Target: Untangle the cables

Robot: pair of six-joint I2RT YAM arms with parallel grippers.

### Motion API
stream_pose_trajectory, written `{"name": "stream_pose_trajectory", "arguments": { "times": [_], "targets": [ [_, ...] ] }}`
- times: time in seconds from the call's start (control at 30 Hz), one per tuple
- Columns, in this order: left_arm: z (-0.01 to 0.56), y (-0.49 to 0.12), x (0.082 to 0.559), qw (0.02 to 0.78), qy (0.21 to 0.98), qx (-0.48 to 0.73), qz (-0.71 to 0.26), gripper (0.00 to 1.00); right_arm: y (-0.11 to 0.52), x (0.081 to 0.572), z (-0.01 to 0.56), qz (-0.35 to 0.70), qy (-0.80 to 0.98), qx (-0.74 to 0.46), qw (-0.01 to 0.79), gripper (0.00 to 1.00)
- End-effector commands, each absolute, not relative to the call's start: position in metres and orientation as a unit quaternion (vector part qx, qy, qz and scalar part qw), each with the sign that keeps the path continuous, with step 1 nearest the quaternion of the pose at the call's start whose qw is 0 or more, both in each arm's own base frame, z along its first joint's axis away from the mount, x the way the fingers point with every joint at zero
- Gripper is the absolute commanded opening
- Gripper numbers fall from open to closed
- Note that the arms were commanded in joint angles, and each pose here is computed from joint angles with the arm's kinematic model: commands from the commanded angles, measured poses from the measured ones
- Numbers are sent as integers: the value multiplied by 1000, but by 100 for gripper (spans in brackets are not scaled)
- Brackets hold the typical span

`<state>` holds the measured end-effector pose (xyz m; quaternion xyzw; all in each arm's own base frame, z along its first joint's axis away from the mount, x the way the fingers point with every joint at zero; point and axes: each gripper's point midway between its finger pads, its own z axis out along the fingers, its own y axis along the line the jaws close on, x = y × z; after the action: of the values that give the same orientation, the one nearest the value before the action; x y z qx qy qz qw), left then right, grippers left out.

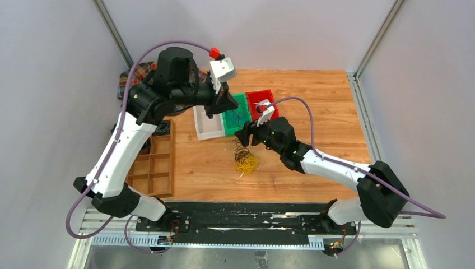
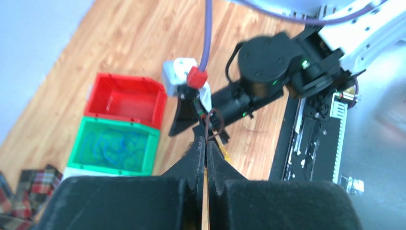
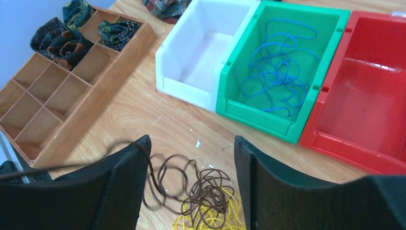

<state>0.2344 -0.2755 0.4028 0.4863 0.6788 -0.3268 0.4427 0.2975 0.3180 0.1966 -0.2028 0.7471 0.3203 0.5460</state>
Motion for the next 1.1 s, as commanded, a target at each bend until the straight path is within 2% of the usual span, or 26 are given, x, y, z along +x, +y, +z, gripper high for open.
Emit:
{"name": "stream_pose_trajectory", "arguments": {
  "times": [0.0, 0.3, 0.57, 0.77, 0.93, 1.0, 1.07],
  "targets": [
    [451, -276, 218, 487, 625, 503, -344, 0, 335, 298, 198, 335, 747, -192, 541, 63],
    [539, -261, 206, 590, 553, 489, -327, 1, 342, 292, 149, 326, 782, -192, 496, 57],
    [652, -210, 213, 772, 459, 380, -220, 0, 325, 280, 110, 298, 808, -176, 477, 61],
    [694, -176, 218, 838, 424, 305, -156, 0, 315, 270, 84, 280, 826, -167, 460, 61],
    [716, -153, 213, 870, 397, 270, -115, 1, 307, 263, 59, 272, 843, -155, 437, 52],
    [724, -146, 208, 879, 383, 264, -102, 0, 303, 258, 50, 270, 848, -155, 429, 44],
    [730, -142, 205, 886, 370, 265, -88, 1, 300, 256, 44, 266, 852, -152, 425, 31]
  ]
}}
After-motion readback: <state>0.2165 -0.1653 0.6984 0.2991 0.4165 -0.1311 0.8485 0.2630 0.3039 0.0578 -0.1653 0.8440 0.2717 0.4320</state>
